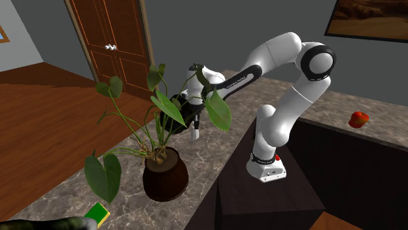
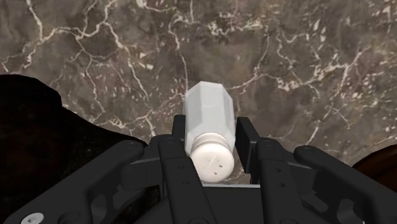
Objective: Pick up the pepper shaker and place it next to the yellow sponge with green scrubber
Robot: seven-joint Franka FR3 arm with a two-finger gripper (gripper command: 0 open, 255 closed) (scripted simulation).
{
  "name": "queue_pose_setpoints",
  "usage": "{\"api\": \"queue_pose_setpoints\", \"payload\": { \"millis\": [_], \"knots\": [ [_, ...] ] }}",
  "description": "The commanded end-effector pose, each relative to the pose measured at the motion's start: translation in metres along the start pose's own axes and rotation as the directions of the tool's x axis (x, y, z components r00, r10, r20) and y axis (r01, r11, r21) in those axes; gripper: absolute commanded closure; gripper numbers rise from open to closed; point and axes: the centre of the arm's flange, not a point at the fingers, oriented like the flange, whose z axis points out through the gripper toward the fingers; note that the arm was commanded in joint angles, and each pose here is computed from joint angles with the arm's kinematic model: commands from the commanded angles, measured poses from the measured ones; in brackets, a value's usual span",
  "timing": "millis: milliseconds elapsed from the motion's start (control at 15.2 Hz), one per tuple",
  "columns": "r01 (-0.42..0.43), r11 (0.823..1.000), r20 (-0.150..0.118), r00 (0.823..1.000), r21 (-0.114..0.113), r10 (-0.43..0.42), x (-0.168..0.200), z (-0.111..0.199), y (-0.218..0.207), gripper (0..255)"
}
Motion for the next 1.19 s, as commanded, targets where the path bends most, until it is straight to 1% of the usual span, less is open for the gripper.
{"api": "queue_pose_setpoints", "payload": {
  "millis": [0, 1122],
  "knots": [
    [0.000, 1.000, 0.000, 1.000, 0.000, 0.000, -0.001, -0.011, 0.000, 255],
    [0.000, 1.000, 0.000, 1.000, 0.000, 0.000, 0.001, -0.101, 0.007, 255]
  ]
}}
